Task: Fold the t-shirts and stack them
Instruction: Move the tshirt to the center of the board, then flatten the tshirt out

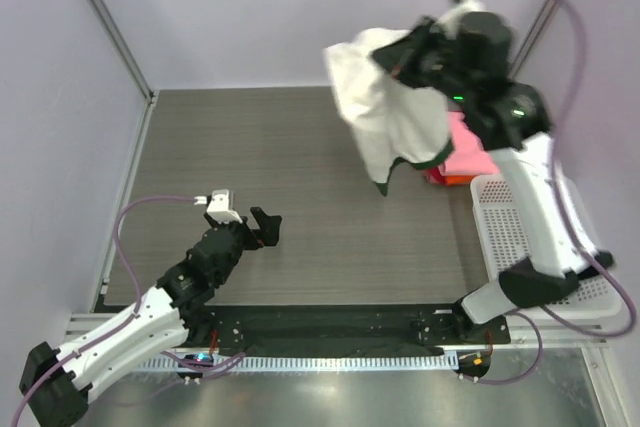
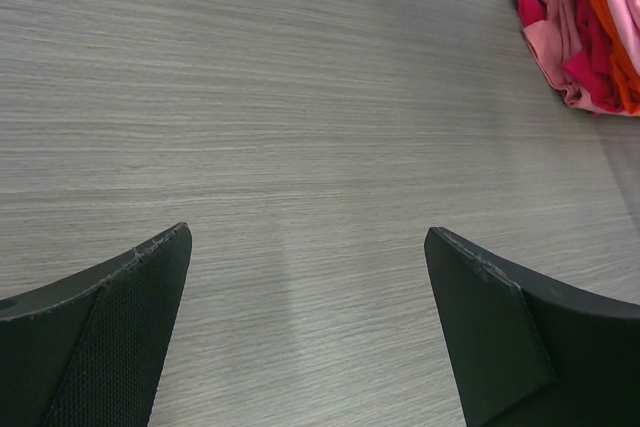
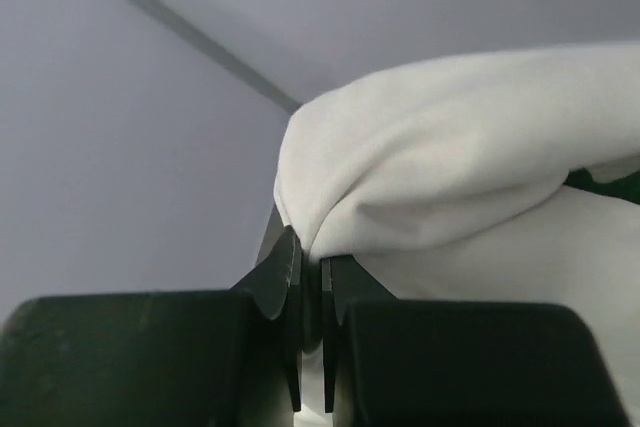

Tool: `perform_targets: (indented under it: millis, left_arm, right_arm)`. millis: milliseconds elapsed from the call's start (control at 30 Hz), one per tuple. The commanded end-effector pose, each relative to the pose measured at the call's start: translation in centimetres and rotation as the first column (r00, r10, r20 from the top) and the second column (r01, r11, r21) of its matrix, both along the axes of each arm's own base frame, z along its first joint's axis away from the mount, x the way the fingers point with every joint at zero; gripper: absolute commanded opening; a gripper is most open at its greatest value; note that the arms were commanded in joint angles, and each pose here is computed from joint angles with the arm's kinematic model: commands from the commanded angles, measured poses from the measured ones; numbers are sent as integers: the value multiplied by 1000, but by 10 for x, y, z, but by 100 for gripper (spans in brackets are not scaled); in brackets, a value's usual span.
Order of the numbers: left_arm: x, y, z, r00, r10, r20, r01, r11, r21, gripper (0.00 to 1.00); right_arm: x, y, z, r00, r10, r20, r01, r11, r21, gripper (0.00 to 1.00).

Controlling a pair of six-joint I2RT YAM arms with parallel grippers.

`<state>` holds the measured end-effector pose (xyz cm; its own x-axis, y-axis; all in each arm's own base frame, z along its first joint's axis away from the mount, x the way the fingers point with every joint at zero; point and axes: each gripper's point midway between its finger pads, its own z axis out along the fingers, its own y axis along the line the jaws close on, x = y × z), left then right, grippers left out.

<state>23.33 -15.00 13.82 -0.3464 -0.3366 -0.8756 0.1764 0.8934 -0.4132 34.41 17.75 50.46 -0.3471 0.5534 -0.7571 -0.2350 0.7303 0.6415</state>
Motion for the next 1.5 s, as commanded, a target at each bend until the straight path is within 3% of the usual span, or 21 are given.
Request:
perform_targets:
  millis: [0,133,200,233,267,300,333,400,433,533,700,733,900,967,1000,1100,1233,1333,1467]
  left_arm:
    - [6,14,12,996,70,51,-71,997,16,100]
    - [5,39,10,982,183,51,-184,983,25,100]
    - [4,53,11,968,245,57,-247,969,25,100]
    - [3,57,13,963,261,63,-263,965,20,100]
    - [2,61,12,960,274,64,-276,961,25,99]
    - [1,66,17,952,295,80,-296,955,1,100]
    - [0,67,15,951,299,81,-300,954,-1,99]
    - [-1,68,18,949,301,93,-300,954,-22,100]
    - [-1,68,18,950,297,97,-295,955,-29,99]
    - [0,66,13,951,295,88,-295,955,-20,100]
    - [5,60,8,947,320,8,-320,947,8,99]
    - [5,61,-4,942,333,-39,-331,942,65,100]
    - [13,76,-16,858,465,-218,-435,884,174,100]
    - [23,87,-23,808,512,-293,-485,859,163,100]
    - [24,78,-31,811,462,-359,-455,884,109,100]
    - [32,77,-46,788,419,-451,-479,878,-21,99]
    - [40,81,-50,781,418,-463,-511,855,-90,95]
    - [45,85,-49,777,424,-465,-524,845,-105,94]
    - [57,86,-54,764,417,-492,-532,839,-116,93]
  right_arm:
    - [10,86,-38,986,155,-61,-164,970,-181,1]
    - [-12,140,-35,931,365,-20,-362,915,-175,1]
    - [-23,133,-27,925,380,18,-372,913,-170,1]
    - [-14,129,-47,934,357,-11,-353,918,-179,1]
    - [-11,120,-55,944,329,-18,-327,929,-175,7]
    - [-4,112,-62,954,300,-26,-300,943,-145,27]
    - [13,83,-103,969,216,-120,-233,960,-154,70]
    - [26,58,-151,962,137,-238,-176,973,-151,79]
    - [24,42,-198,938,95,-334,-163,969,-183,80]
    - [12,10,-271,900,-2,-437,-138,947,-289,80]
    - [-32,42,-301,896,193,-401,-321,904,-283,72]
    - [-44,52,-313,882,229,-412,-367,882,-295,72]
    - [-64,110,-337,839,336,-428,-507,769,-390,70]
    - [-71,140,-335,818,415,-399,-560,734,-383,68]
    - [-71,150,-333,815,438,-380,-569,731,-377,66]
    - [-77,184,-342,770,519,-371,-632,700,-333,62]
    - [-72,213,-363,749,546,-376,-660,665,-350,61]
    - [-68,232,-361,745,575,-340,-668,638,-383,68]
    - [-49,239,-401,771,483,-416,-637,609,-473,70]
